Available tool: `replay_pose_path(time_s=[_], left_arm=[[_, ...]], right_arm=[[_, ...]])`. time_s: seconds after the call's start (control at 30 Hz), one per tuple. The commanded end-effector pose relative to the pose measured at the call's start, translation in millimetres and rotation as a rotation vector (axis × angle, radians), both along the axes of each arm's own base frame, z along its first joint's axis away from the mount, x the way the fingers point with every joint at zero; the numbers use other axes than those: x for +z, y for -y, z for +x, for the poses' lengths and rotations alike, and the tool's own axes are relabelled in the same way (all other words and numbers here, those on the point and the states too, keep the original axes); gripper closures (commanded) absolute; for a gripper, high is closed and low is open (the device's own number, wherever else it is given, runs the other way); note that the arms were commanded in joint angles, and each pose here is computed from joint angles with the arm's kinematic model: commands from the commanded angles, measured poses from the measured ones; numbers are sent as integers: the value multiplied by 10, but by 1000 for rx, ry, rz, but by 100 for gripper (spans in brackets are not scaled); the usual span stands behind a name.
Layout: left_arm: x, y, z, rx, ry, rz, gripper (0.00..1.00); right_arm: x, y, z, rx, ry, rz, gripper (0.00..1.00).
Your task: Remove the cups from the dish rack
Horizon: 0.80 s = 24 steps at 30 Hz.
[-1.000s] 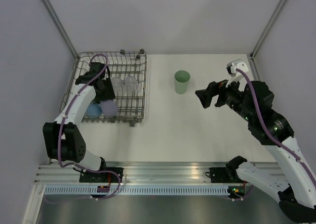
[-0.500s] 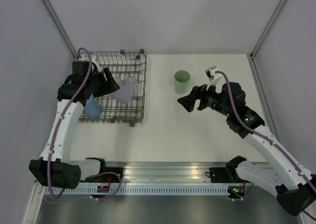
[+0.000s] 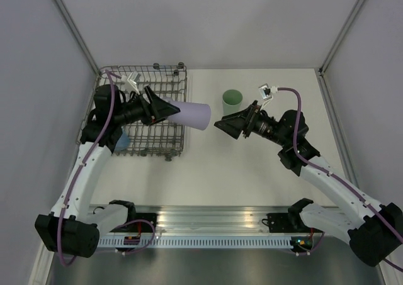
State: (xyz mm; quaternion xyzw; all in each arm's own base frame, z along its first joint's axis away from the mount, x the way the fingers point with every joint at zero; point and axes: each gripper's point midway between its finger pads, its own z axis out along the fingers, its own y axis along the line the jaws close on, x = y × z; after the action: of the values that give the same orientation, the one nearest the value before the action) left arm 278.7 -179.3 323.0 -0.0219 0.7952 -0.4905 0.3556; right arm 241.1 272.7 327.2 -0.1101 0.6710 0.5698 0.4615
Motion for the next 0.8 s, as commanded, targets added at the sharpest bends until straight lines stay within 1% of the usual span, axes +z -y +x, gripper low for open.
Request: replay_pose_path(time_s=[0.0,0.03,0.1,0.13,0.2,0.27,0.33,0.37,0.5,0.53,0.63,0.7,0.73,0.77], left_arm=[[490,270,-251,-178,104,-200,98],[451,318,-300,-206,65,-228,98],[479,349,-316,-221,80,-245,98],[429,369,-339,-224,49,-254,98],[482,406,-352,-241,85,-273,98],[443,433,-367,-248,61,-297,98],[432,464,-380,-260,54,-323,98],[413,474,-370,-264,46,-327,98],[381,521,-359,-277,32,-343,98],[382,527,-356,-279,33,-344,98],[389,548,-342,-285,36,-347,98],[402,554,-341,-288,40,-345,98],[414,552,-341,-288,49,-341,98],[374,549,-337,-280,29,-332,93]], right_arm=[[448,-79,-197,121,89,170,12],[419,-104,-176,129,72,172,12],[415,-121,-171,139,61,178,15],[397,-127,-164,140,54,178,16],[390,-132,-172,147,52,181,22],[412,-135,-186,156,55,191,26],[404,-145,-207,173,45,198,34],[438,-147,-233,184,59,206,43],[474,-168,-287,227,65,211,60],[494,-170,-301,236,69,218,67],[494,-185,-317,255,69,218,80],[514,-182,-327,258,79,216,92],[496,-184,-321,255,70,206,100],[484,-184,-308,247,83,190,100]])
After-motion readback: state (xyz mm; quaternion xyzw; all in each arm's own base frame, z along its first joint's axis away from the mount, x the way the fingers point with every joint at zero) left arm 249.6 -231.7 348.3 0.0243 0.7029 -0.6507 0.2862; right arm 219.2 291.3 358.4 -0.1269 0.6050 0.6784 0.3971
